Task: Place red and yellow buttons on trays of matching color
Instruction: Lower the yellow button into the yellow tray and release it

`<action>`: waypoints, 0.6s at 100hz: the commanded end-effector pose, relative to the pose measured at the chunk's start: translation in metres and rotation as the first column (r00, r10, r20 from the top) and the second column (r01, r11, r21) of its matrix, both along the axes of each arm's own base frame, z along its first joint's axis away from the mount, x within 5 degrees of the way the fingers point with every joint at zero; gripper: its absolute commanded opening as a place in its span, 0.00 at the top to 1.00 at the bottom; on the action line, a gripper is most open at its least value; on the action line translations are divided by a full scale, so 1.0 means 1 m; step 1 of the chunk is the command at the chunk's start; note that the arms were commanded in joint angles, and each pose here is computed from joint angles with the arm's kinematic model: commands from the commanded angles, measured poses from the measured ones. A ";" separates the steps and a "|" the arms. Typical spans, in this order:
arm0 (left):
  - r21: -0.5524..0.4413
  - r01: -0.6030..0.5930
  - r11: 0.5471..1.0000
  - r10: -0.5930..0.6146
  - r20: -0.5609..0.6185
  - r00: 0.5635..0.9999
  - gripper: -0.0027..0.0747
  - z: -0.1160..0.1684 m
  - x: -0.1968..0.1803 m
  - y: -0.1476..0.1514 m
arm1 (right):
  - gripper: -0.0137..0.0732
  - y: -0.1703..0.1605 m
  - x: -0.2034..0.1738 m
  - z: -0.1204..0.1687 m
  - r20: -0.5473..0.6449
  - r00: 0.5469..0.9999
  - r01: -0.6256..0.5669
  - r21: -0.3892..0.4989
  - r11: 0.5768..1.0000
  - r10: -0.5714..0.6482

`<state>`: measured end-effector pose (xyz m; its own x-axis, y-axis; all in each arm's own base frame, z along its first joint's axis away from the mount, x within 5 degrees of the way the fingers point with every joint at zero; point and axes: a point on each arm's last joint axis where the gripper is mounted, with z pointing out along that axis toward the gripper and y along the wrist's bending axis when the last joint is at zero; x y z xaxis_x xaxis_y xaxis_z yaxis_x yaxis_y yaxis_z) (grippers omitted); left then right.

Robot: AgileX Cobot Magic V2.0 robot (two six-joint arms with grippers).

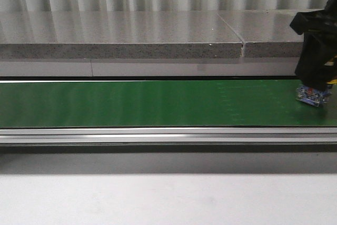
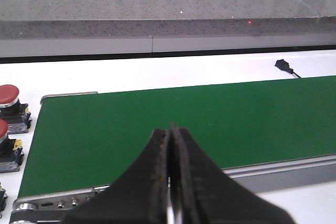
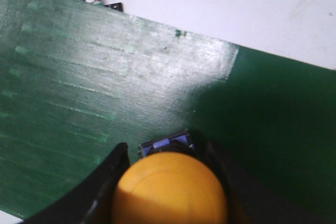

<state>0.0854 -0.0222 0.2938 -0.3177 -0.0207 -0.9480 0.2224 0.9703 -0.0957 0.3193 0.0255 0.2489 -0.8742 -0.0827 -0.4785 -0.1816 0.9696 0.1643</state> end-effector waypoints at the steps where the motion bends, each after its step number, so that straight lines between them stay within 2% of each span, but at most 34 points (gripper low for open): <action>1: -0.031 -0.009 0.999 0.012 0.080 0.997 0.99 0.014 0.002 0.000 | 0.76 -0.015 -0.003 0.029 0.097 0.992 0.084 0.032 0.996 -0.086; 23: -0.031 -0.009 0.999 0.012 0.080 0.997 0.99 0.014 0.002 0.000 | 0.76 -0.077 -0.014 0.039 0.099 0.937 0.329 0.072 0.942 -0.335; 40: -0.031 -0.009 0.999 0.012 0.080 0.997 0.99 0.014 0.002 0.000 | 0.76 -0.131 -0.028 0.040 0.099 0.850 0.511 0.086 0.855 -0.517; 60: -0.031 -0.009 0.999 0.012 0.080 0.997 0.99 0.014 0.002 0.000 | 0.76 -0.179 -0.050 0.040 0.099 0.738 0.660 0.095 0.745 -0.667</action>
